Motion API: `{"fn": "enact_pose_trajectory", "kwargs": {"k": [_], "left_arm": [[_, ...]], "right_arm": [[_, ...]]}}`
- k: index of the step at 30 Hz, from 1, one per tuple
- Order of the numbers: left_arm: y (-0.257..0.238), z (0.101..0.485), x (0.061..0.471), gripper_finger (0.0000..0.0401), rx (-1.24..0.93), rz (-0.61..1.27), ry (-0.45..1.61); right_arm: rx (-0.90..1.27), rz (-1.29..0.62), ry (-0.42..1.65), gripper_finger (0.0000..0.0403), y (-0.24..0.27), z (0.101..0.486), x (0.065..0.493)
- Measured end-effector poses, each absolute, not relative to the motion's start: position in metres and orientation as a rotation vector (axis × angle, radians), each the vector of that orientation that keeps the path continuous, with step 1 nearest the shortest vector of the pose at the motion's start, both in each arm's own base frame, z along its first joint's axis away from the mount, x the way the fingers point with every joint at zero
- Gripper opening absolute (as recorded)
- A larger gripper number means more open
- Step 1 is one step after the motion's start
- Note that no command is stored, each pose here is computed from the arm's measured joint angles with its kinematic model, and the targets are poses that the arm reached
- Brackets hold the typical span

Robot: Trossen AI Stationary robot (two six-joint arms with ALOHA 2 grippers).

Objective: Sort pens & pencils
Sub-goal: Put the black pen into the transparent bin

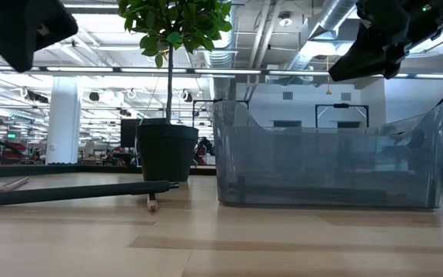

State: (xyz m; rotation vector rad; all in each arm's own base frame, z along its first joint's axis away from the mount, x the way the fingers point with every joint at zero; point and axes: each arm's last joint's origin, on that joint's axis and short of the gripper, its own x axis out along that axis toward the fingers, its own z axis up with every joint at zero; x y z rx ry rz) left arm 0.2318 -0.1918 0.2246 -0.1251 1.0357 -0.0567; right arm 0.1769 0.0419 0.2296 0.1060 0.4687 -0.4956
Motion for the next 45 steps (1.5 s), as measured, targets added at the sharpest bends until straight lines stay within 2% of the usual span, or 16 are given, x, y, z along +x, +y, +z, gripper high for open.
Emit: {"fn": "enact_pose_trajectory", "kwargs": {"k": [6, 13, 22, 26, 31, 45], "left_arm": [[-0.198, 0.227, 0.241, 0.0182, -0.143, -0.068, 1.040], [-0.178, 0.224, 0.248, 0.0182, -0.203, 0.042, 1.107], [-0.154, 0.226, 0.269, 0.0182, -0.287, 0.104, 1.057], [-0.148, 0.224, 0.274, 0.0182, -0.327, 0.091, 1.084], [-0.154, 0.216, 0.285, 0.0182, -0.343, -0.011, 1.085], [-0.143, 0.204, 0.296, 0.0171, -0.350, 0.075, 1.084]], "right_arm": [[0.104, -0.496, 0.469, 0.0159, 0.042, 0.230, 0.177], [0.102, -0.496, 0.472, 0.0159, 0.042, 0.229, 0.177], [0.100, -0.497, 0.476, 0.0159, 0.042, 0.229, 0.176], [0.092, -0.499, 0.487, 0.0159, 0.041, 0.228, 0.176], [0.068, -0.504, 0.523, 0.0159, 0.041, 0.225, 0.173], [0.048, -0.510, 0.555, 0.0159, 0.040, 0.223, 0.171]]}}
